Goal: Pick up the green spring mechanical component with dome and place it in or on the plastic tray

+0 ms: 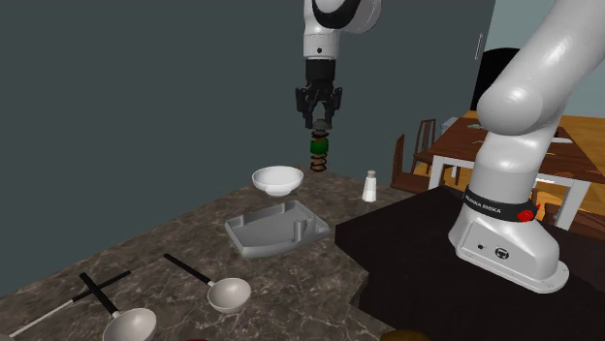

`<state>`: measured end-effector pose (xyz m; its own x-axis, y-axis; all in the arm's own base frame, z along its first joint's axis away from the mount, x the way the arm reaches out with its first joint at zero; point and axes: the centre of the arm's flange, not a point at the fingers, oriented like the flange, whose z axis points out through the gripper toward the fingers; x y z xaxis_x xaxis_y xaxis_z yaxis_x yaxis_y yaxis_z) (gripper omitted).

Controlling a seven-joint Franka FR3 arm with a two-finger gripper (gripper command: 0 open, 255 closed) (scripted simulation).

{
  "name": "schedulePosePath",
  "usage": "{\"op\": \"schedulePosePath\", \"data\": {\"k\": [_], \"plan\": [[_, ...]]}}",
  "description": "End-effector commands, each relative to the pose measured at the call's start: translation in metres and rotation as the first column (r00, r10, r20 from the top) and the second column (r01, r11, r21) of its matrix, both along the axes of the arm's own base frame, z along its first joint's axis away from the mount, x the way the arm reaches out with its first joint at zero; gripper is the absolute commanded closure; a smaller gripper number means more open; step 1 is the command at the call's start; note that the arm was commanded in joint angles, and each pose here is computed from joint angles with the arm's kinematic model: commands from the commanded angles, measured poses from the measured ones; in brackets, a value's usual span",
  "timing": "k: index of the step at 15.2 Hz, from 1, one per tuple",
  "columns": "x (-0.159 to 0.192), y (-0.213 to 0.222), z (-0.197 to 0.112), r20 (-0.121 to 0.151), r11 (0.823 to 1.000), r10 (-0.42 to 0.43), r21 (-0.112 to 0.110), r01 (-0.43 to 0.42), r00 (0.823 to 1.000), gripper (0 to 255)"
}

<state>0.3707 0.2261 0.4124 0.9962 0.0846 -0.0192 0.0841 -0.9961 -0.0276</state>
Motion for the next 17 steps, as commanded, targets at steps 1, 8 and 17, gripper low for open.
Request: {"op": "schedulePosePath", "data": {"k": [1, 8, 17], "plan": [[-0.003, 0.021, 0.009, 0.0, 1.0, 0.0, 0.0, 0.0, 1.0, 255], [-0.01, 0.107, 0.042, 0.0, 1.0, 0.0, 0.0, 0.0, 1.0, 255], [-0.014, 0.15, 0.027, 0.0, 1.0, 0.0, 0.0, 0.0, 1.0, 255]]}}
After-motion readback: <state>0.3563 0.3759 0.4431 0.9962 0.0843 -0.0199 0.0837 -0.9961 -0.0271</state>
